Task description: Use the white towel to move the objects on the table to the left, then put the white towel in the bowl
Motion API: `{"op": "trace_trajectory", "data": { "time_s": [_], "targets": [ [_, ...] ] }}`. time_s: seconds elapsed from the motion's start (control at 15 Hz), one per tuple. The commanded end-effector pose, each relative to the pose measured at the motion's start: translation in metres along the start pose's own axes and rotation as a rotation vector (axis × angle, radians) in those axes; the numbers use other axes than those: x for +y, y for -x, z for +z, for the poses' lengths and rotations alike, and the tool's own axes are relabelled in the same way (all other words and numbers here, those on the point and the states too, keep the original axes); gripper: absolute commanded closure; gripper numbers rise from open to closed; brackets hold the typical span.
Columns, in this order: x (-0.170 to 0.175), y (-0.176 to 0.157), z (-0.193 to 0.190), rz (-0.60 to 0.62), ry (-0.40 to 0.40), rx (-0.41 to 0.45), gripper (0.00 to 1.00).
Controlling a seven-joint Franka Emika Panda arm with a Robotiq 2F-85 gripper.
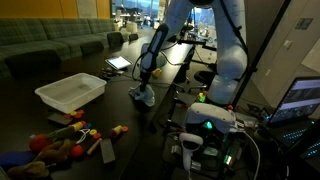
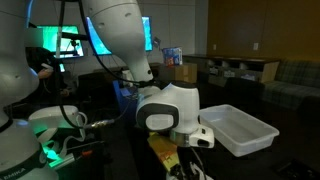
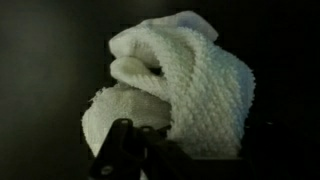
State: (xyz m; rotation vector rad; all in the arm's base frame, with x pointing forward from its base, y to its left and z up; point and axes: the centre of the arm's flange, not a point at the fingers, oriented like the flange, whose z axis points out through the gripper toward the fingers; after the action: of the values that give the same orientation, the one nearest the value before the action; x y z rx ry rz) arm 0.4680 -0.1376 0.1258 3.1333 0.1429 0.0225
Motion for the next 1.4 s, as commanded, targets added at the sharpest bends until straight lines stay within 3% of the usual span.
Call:
{"op": "trace_trajectory", "data": {
  "time_s": [0.0, 0.47, 0.8, 1.33],
  "targets": [
    [-0.068, 0.006, 0.025, -0.104, -0.049, -0.042, 0.98],
    [-0.227, -0.009, 0.061, -0.369, -0.188, -0.092, 0.99],
    [-0.319, -0.025, 0.051, -0.485, -0.250, -0.068, 0.98],
    [-0.432, -0.072, 0.037, -0.375, -0.344, 0.033, 0.98]
  ]
}}
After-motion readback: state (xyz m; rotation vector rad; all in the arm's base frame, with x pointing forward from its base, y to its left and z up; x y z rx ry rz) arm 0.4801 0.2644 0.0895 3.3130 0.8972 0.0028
